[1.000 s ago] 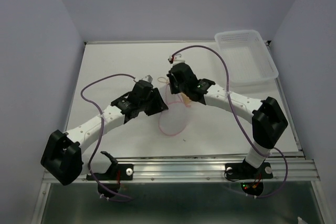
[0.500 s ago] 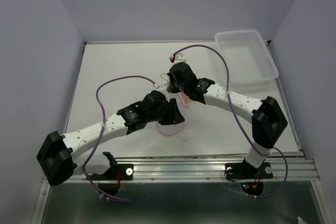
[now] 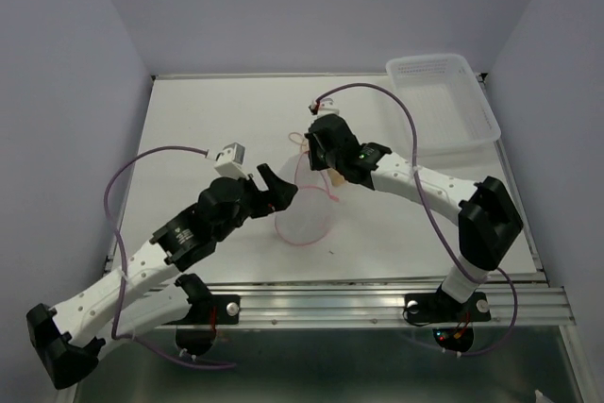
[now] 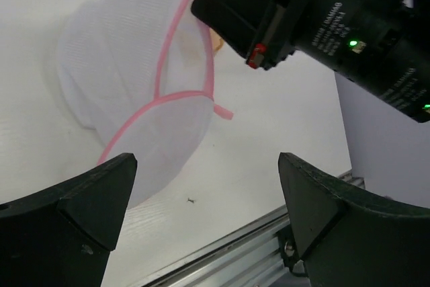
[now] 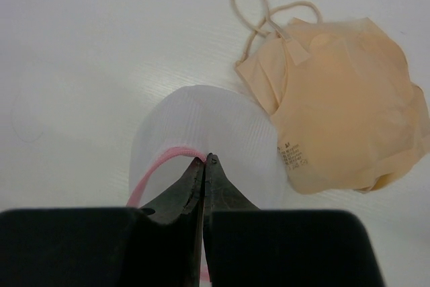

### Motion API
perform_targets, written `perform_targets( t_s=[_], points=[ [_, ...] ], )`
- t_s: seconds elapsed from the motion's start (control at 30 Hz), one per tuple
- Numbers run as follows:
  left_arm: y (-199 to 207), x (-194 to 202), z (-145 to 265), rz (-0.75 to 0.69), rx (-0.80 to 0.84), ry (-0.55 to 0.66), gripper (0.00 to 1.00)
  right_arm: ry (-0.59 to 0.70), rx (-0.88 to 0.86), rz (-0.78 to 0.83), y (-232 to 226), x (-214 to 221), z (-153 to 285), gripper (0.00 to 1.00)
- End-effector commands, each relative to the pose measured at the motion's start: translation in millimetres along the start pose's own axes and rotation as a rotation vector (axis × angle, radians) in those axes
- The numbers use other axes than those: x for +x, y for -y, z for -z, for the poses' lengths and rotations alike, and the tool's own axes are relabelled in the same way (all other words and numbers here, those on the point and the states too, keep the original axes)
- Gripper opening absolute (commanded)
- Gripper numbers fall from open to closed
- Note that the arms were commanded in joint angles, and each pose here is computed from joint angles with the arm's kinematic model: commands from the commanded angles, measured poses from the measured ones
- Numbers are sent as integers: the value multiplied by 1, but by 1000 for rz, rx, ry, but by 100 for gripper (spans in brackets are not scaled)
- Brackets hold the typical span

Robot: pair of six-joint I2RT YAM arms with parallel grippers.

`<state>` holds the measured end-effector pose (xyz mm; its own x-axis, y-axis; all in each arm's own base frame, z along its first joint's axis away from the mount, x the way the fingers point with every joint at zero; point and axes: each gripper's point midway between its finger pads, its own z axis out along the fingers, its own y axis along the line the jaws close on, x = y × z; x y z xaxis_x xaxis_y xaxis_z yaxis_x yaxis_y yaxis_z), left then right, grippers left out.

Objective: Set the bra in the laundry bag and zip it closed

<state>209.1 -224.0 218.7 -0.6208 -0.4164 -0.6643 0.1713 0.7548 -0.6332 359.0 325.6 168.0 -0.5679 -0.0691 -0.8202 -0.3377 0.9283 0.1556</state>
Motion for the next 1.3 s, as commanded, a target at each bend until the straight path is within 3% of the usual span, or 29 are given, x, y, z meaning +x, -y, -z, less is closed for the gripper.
perform_targets(
  t_s=[0.0,0.23,0.4,0.63,0.8,1.03,1.27],
  points=[
    [-47,11,-12,-11,-74,18,99,63,-43,-28,-5,-23,20,1],
    [-80,30,-36,31,6,-18,99,58,-80,-24,-10,-22,25,1],
    [-47,39,-40,16,248,-50,99,47,-87,-20,-11,-19,23,1],
    [-22,52,-37,-47,400,-136,99,40,-74,-24,-6,-17,19,1],
    [37,52,-20,-109,525,-140,99,29,-64,-36,-3,-14,15,1],
    [88,83,-19,-197,620,-271,99,12,-67,-66,2,-11,10,1],
    [96,118,-63,-302,503,-409,99,3,-75,-108,14,-13,11,1]
  ],
)
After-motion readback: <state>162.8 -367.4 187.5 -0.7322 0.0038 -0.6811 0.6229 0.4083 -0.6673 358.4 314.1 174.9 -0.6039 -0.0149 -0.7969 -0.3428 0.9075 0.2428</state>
